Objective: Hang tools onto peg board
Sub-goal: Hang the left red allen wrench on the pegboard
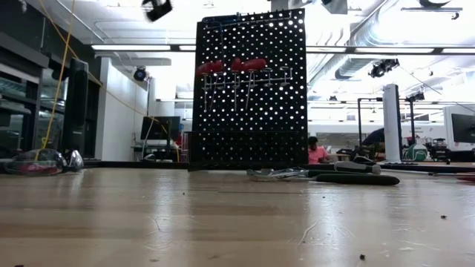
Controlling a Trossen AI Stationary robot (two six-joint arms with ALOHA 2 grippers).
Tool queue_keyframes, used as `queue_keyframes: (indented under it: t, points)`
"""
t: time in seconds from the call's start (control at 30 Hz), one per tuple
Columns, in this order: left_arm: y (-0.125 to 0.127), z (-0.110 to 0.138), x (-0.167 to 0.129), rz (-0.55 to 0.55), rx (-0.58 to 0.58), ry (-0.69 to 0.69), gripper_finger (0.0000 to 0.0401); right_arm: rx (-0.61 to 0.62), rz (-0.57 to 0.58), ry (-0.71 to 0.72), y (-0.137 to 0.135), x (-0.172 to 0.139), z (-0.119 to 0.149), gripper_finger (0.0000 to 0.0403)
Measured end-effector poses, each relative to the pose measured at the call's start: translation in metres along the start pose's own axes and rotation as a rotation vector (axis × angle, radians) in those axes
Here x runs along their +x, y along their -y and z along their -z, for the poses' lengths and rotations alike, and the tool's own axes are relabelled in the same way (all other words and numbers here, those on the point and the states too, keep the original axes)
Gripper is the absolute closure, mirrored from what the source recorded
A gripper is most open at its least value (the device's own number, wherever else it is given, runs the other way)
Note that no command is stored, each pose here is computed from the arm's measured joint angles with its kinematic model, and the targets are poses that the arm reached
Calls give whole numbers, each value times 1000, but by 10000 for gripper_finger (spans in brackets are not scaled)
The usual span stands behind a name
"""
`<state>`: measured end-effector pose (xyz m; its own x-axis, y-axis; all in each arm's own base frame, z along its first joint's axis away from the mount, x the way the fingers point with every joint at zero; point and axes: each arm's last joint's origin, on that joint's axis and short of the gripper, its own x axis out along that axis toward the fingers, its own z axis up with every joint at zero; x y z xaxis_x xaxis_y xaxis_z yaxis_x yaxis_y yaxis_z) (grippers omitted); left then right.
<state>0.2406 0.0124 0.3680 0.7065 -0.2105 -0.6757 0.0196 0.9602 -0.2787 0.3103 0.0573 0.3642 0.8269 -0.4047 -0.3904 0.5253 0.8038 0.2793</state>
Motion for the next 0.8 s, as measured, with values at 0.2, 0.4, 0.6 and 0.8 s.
queue_keyframes:
  t: [0.2,0.4,0.6,0.8]
  points:
    - [31,93,66,-182,-277,-287,400,-23,-11,-48,1,0,4,208]
    - [25,135,76,-303,-507,-433,401,-36,5,-65,4,1,5,208]
    - [-10,124,68,-462,-614,-366,401,-27,6,-75,8,4,2,208]
    - [-72,128,48,-696,-797,-400,396,-12,-2,-85,11,7,1,208]
